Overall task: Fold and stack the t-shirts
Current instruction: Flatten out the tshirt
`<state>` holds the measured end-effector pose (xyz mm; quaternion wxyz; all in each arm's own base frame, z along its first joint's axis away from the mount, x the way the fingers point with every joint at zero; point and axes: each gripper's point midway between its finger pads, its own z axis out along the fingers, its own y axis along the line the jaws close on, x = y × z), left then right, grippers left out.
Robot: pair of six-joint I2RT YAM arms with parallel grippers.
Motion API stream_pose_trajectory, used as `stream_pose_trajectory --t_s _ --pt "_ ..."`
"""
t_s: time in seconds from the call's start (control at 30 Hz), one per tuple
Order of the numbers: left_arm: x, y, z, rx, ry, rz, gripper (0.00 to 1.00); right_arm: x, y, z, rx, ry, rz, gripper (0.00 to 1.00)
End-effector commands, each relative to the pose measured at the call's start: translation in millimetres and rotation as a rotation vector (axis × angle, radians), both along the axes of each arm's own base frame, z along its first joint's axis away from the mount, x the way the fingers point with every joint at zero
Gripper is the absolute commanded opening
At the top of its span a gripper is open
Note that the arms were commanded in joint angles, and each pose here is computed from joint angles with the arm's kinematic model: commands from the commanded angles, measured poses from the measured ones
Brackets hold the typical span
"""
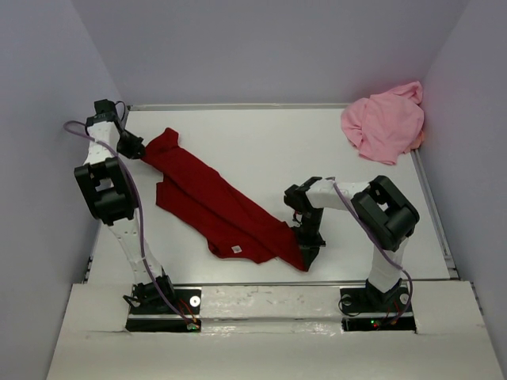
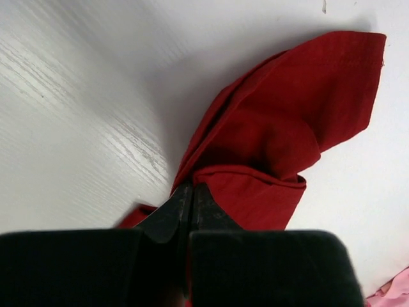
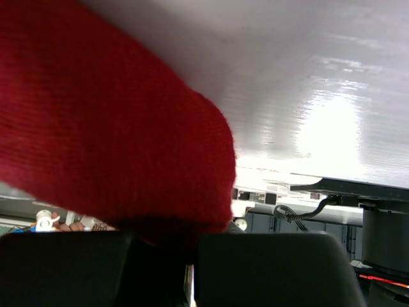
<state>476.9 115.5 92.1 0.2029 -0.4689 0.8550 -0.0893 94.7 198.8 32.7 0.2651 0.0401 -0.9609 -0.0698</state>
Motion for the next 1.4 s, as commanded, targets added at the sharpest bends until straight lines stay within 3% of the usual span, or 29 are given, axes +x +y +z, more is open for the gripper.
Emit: stream_pose_trajectory --t_s 0.0,0.03,0.07,0.23,0.43,0.63,0.67,0.87,0.97,1.37 --pt "-5.6 5.0 48.3 0.049 -0.052 -0.018 0.22 1.3 1.1 -8.0 -0.005 0.001 0.014 0.0" --pt "-5.4 11.5 55.6 0.081 -0.048 -0.002 0.83 1.6 1.5 -7.8 -0.002 0.0 0.013 0.0" --pt "-8.5 11.8 52.5 0.08 -0.022 0.001 0.99 1.4 1.4 -7.3 -0.001 0.0 0.014 0.0" --pt "-6.7 5.0 68.6 0.069 -0.085 -0.034 0.99 2.2 2.4 -7.8 0.007 -0.003 0.018 0.0" --pt "23.5 -32.2 139.6 0.051 -0.427 -0.188 0.99 5.5 4.3 -7.1 0.015 -0.013 0.025 0.0" --pt "52.4 -106.3 119.5 -0.045 -0.476 -0.467 0.97 8.1 6.5 -6.5 0.021 -0.017 0.028 0.0" --pt "53.8 -114.0 100.0 -0.051 -0.42 -0.492 0.97 8.6 7.1 -6.0 0.02 -0.017 0.026 0.0" --pt "75.4 -136.1 71.2 0.113 -0.329 -0.605 0.96 12.2 10.2 -2.1 0.028 -0.028 0.024 0.0" --pt "77.8 -138.4 60.7 0.134 -0.31 -0.636 0.96 15.1 12.1 -0.7 0.03 -0.036 0.024 0.0" --pt "53.7 -104.9 7.6 0.273 -0.048 -0.576 0.96 17.3 13.7 0.9 0.031 -0.039 0.025 0.0"
